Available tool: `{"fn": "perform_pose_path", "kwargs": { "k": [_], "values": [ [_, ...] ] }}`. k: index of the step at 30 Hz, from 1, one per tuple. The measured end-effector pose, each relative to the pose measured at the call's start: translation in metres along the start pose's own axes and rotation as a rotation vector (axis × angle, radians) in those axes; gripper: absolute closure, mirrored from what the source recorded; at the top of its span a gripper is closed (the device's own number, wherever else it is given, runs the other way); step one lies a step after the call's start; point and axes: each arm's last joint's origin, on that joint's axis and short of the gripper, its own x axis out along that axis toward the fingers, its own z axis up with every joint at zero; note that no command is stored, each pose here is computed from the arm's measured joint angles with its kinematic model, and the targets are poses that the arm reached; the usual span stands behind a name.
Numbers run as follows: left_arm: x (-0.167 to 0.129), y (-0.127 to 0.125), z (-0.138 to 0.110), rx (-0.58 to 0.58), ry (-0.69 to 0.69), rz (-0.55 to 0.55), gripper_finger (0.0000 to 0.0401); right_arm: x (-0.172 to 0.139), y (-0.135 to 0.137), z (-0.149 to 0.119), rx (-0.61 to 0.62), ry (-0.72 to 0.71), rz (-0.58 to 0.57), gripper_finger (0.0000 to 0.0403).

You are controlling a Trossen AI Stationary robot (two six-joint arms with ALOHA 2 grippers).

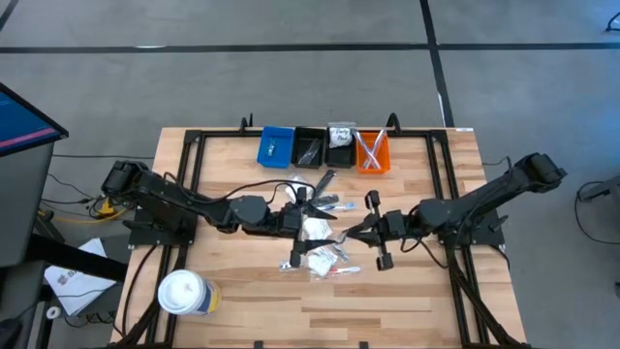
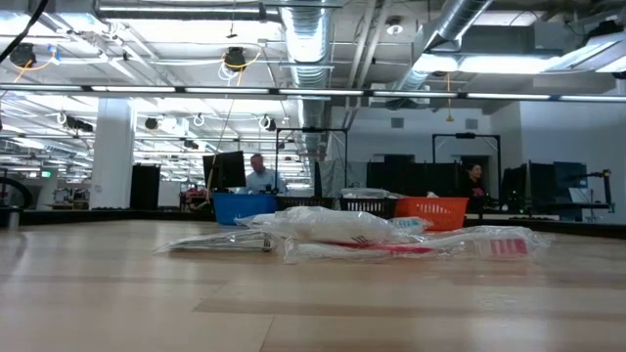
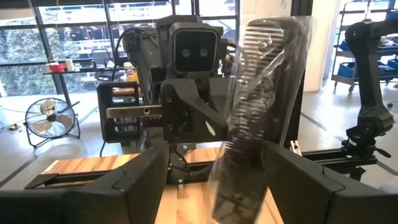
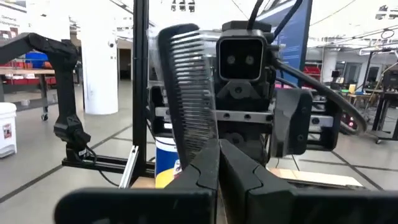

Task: Pick & Place Travel size toiletries
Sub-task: Put the black comb into the left black bin

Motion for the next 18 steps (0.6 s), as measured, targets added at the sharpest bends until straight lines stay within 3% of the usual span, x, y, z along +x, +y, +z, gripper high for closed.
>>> {"fn": "perform_pose_path", "kwargs": {
  "k": [8,18],
  "values": [
    [0.0000,0.0000,-0.0002,0.003,0.002,0.000,0.0151,-0.0077,0.0005,0.0062,-0.017,0.021,-0.098,0.0403],
    [0.0000,0.0002,-0.0002,0.029,0.003,0.009,0.0151,-0.0060,0.0006,0.0053,-0.005,0.011,-0.105,0.0403]
  ]
}}
